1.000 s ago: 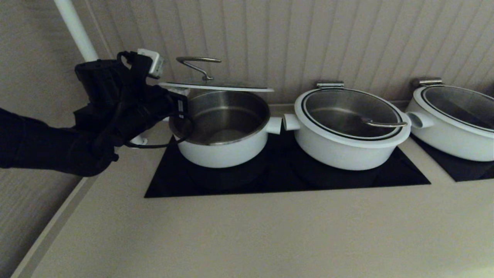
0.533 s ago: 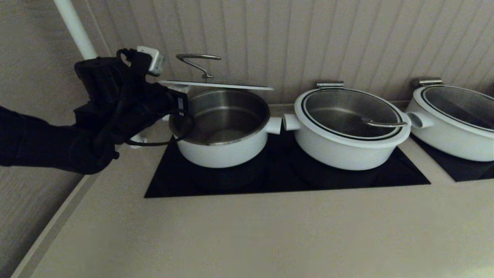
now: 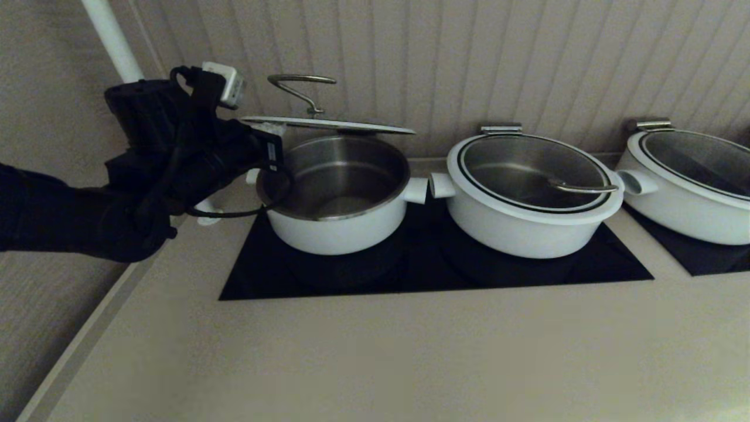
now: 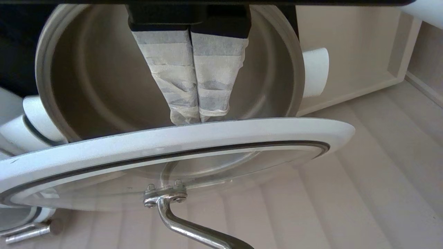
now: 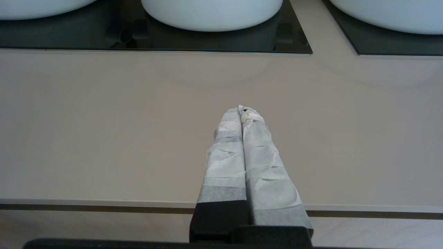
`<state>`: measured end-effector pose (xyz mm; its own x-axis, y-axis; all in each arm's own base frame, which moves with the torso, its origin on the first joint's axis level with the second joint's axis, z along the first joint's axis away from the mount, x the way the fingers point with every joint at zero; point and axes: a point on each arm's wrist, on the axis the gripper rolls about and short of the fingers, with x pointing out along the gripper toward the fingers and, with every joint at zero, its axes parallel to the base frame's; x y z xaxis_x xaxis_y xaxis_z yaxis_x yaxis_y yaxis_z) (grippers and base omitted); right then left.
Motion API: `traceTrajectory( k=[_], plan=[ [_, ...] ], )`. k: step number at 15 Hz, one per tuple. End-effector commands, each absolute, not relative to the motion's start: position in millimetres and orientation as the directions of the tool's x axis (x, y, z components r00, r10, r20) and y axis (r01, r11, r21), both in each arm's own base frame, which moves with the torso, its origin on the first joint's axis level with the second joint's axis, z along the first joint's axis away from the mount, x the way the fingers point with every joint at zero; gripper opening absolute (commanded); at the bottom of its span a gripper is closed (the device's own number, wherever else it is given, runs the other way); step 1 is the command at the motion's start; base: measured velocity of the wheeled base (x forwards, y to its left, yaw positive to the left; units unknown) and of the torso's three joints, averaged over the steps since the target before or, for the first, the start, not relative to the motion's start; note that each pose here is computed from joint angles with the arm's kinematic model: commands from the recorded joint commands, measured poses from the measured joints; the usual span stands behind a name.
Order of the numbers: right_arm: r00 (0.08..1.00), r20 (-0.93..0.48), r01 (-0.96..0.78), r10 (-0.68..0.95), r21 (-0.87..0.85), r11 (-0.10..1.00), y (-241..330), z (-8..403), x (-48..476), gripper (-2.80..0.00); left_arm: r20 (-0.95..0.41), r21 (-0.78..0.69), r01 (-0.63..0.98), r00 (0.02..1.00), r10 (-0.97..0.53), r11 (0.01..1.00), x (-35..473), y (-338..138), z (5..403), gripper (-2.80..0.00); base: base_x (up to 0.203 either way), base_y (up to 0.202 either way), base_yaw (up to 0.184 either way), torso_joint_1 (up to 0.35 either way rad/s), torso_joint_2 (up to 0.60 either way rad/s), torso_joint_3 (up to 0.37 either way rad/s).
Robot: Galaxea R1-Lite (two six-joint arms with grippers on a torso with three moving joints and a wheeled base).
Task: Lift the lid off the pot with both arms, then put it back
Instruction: Open the pot lid completely
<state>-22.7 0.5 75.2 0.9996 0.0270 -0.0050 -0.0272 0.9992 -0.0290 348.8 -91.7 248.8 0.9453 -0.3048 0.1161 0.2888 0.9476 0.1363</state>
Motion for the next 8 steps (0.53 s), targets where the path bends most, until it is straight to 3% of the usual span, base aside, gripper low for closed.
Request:
traceTrajectory(
  k=[1, 8],
  plan=[
    [1.000, -0.005, -0.028, 0.028, -0.030, 0.999, 0.6, 75.2, -22.7, -2.80, 0.144, 0.139, 0.286, 0.941, -0.305, 0.948, 349.7, -92.3, 256.0, -2.80, 0.000, 0.000, 0.000, 0.000, 0.00, 0.000],
    [1.000, -0.005, -0.028, 0.028, -0.031, 0.999, 0.6, 75.2, -22.7, -2.80, 0.169, 0.138, 0.283, 0.937, -0.304, 0.949, 349.6, -92.4, 263.4, -2.80, 0.000, 0.000, 0.000, 0.000, 0.00, 0.000]
  ],
)
